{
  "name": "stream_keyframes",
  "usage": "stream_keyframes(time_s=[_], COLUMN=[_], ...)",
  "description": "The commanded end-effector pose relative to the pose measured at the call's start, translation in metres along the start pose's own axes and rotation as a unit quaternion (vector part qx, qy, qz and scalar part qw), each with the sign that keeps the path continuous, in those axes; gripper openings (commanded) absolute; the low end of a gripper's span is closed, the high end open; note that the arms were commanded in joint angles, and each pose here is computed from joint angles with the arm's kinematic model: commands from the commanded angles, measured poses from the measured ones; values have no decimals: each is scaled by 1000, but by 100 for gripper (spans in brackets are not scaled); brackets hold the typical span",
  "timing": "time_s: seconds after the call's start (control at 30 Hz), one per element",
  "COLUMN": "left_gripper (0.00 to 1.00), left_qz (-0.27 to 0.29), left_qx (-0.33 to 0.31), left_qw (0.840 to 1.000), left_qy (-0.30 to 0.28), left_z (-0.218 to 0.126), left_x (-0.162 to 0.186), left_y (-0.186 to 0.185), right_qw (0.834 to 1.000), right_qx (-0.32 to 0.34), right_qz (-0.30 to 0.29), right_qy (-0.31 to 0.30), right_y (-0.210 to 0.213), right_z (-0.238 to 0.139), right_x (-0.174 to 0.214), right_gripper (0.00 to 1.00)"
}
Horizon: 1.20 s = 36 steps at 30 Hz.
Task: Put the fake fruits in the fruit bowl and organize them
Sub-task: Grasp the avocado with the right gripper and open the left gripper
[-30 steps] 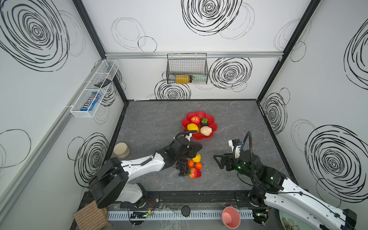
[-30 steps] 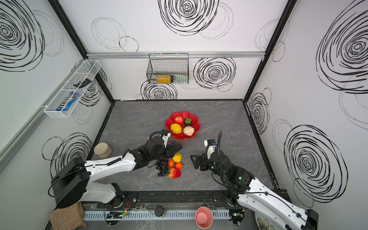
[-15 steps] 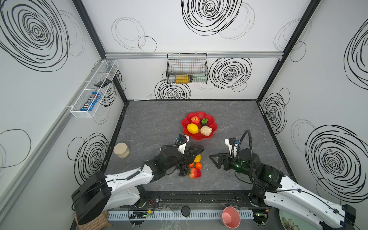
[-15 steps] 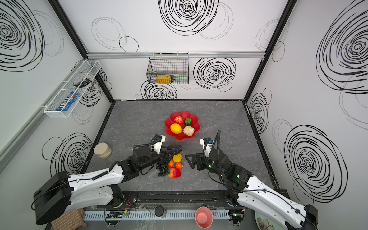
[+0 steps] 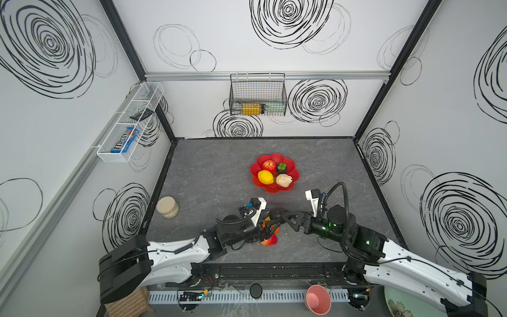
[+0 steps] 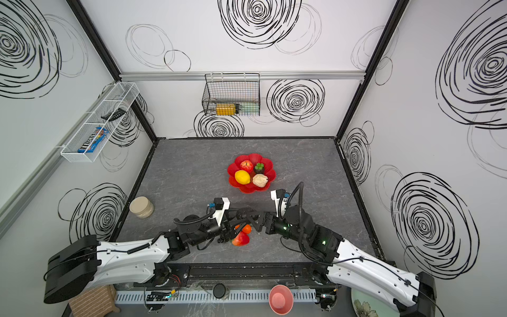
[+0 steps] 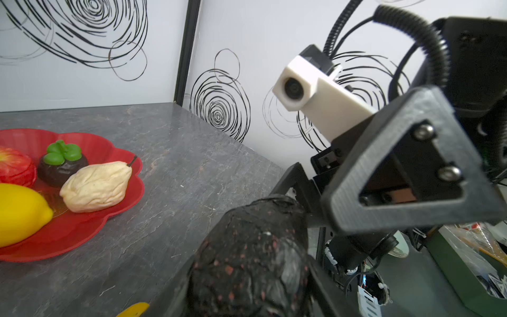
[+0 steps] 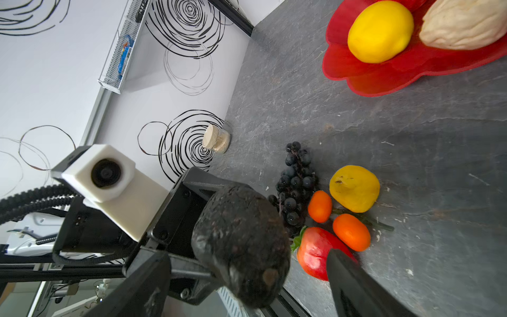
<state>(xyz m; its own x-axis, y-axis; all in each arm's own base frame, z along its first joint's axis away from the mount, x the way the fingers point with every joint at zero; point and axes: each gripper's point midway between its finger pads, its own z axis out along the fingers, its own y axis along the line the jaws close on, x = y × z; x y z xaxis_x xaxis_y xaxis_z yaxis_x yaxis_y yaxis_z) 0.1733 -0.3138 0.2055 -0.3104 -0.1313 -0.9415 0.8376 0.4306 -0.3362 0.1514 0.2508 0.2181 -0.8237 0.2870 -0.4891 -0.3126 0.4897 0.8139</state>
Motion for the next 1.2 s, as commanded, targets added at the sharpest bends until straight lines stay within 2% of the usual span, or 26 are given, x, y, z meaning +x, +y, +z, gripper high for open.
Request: stream_keyframes(time_s=[0.0,0.47,0.73,1.0,1.17], left_gripper=[61,61,61,63,73], left_qz=[25,44,51,56,57], left_qx=[15,28,30,26,22], left_qw=[998,996,996,996,996], left_qy=[-62,-74,-71,-70,-67], left_z=[-3,2,4,5,3], left_x=[-25,-24,-20,-19,-18], left_y=[-10,-27,-30,-29,-27], right_qw=[999,998,997,996,997], right_qx=[-24,-45,-62,-70,-62], right_qz=[23,46,47,45,36], right_qy=[-7,11,14,19,16], right_y=[11,15,22,25,26], right_z=[0,9,10,11,12], right_x=[-3,7,8,10,7], right_gripper=[92,84,71,54,51])
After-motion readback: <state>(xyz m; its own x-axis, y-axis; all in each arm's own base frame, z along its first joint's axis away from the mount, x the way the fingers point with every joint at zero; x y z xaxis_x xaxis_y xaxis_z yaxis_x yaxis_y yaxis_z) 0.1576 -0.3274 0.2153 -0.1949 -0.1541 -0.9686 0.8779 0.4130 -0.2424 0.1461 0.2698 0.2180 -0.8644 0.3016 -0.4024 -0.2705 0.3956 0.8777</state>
